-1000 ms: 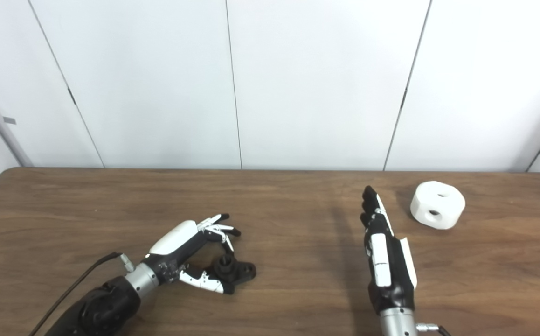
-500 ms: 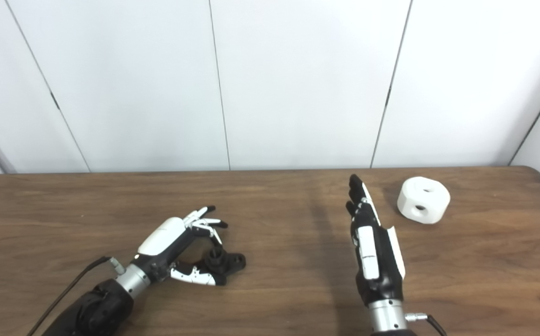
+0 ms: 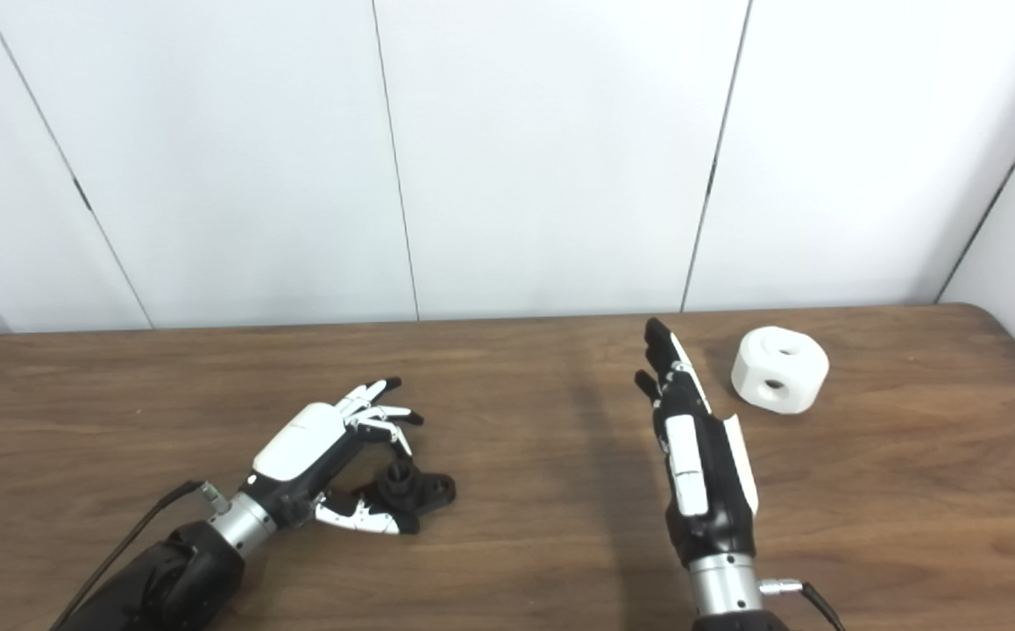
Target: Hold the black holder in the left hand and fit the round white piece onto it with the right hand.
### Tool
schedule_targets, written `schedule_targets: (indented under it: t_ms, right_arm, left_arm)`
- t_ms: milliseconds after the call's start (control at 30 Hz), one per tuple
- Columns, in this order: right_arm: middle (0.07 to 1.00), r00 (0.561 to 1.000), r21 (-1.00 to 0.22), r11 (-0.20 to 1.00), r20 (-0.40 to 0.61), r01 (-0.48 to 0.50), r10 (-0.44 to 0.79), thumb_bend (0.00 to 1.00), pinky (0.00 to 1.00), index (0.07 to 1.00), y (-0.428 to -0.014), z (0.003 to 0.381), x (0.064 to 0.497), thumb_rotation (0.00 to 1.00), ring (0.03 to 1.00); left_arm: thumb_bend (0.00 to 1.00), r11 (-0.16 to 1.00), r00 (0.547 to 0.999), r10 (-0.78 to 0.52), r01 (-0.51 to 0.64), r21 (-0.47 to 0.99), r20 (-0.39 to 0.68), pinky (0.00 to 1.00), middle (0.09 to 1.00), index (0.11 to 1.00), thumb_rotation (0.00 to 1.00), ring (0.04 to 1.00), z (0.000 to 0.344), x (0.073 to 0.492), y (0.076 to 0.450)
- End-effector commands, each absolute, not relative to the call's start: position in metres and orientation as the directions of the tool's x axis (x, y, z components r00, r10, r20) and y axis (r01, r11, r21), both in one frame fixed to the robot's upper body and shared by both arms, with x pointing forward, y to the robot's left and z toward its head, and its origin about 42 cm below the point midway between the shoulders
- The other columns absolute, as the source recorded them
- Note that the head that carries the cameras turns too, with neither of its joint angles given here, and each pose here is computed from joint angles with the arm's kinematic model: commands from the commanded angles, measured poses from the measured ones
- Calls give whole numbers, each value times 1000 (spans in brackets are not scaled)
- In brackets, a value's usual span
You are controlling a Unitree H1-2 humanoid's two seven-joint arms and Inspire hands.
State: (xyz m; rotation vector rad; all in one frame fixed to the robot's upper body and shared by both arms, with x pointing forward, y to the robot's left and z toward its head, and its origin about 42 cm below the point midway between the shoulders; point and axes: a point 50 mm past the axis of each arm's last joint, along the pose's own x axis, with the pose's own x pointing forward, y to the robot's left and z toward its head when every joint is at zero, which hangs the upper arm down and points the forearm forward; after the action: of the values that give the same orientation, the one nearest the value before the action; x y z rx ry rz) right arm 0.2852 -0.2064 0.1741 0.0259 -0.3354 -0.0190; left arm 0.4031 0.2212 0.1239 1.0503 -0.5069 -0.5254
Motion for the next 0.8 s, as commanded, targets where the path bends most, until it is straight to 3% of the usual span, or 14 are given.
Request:
schedule_targets:
  t_ms: [0,233,533,767]
  right_arm:
    - [955,910,29,1000,414,11,-22,443,919,913,-205,194,288,971,967]
    - [945,913,24,1000,407,16,-24,448,883,908,-205,198,288,974,952]
    - [948,911,19,1000,412,18,-24,460,894,912,-209,201,286,962,956]
    - [944,902,1,999,430,36,-33,504,885,913,-214,207,283,960,954]
  left_arm:
    - [524,359,775,-625,175,917,97,1000,816,482,53,1000,120,405,227]
    - [524,408,785,-616,243,880,68,1000,823,481,52,1000,117,402,226]
    - [524,493,822,-566,397,774,-61,1000,844,482,53,1000,111,395,214]
    - [524,496,822,-554,451,742,-130,1000,850,482,55,1000,113,396,212]
